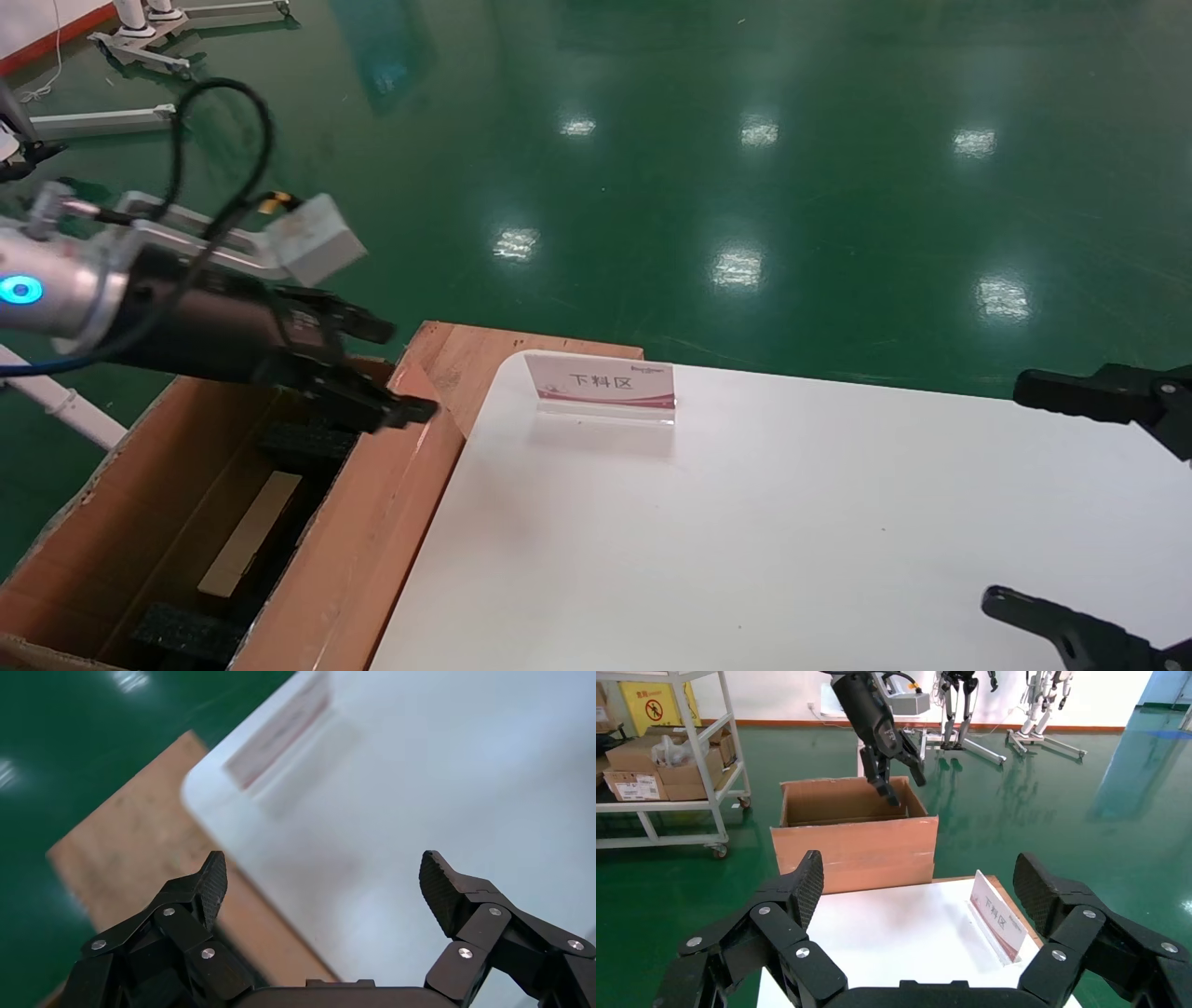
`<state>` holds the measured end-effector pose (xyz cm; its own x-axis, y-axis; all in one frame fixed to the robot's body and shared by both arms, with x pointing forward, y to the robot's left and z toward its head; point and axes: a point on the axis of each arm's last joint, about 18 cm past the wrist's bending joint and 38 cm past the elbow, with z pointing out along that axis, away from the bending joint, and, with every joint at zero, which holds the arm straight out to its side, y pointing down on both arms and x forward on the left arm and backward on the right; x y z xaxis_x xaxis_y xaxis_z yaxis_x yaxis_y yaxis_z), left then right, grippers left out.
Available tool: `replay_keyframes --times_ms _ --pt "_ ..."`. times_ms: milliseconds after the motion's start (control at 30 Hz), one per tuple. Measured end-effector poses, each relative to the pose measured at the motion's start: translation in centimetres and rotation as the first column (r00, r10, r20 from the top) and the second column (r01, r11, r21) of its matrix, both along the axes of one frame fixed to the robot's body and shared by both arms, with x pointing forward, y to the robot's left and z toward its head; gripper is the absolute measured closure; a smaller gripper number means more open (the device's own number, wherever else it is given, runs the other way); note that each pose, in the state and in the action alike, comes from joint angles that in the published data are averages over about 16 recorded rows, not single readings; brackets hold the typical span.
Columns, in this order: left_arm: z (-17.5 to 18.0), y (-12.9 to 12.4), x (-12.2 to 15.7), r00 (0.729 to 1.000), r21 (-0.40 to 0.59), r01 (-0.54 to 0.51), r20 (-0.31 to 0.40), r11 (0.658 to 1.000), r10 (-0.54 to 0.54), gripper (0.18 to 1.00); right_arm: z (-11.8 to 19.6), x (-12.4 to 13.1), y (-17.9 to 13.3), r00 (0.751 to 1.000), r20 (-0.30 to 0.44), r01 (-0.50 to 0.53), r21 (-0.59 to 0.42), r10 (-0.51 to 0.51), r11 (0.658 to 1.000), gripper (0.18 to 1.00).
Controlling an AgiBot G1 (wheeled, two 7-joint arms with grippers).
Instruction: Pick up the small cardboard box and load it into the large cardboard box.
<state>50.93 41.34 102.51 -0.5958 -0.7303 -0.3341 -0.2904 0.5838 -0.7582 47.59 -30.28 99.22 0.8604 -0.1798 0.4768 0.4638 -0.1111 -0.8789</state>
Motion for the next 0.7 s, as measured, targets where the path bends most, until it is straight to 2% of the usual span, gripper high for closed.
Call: replay_keyframes --times_ms 167,333,500,700 --pt "0.1 -2.8 0.6 0.992 0.002 0.128 0.009 0.992 -0.128 0.184 0.0 0.0 0.0 1.0 0.0 0.0 0.0 0.0 1.0 0.178" --pt "-0.1 -5.5 0.8 0.967 -0.007 0.254 0.024 0.967 -0.254 0.184 0.0 0.0 0.0 1.0 0.0 0.0 0.0 0.0 1.0 0.178" --pt "-0.3 -7.9 0.9 0.927 -0.025 0.373 0.049 0.927 -0.372 0.184 0.0 0.0 0.0 1.0 0.0 0.0 0.0 0.0 1.0 0.178" --pt "-0.6 -10.3 0.6 0.862 -0.055 0.504 0.097 0.862 -0.497 0.184 0.0 0.0 0.0 1.0 0.0 0.0 0.0 0.0 1.0 0.178"
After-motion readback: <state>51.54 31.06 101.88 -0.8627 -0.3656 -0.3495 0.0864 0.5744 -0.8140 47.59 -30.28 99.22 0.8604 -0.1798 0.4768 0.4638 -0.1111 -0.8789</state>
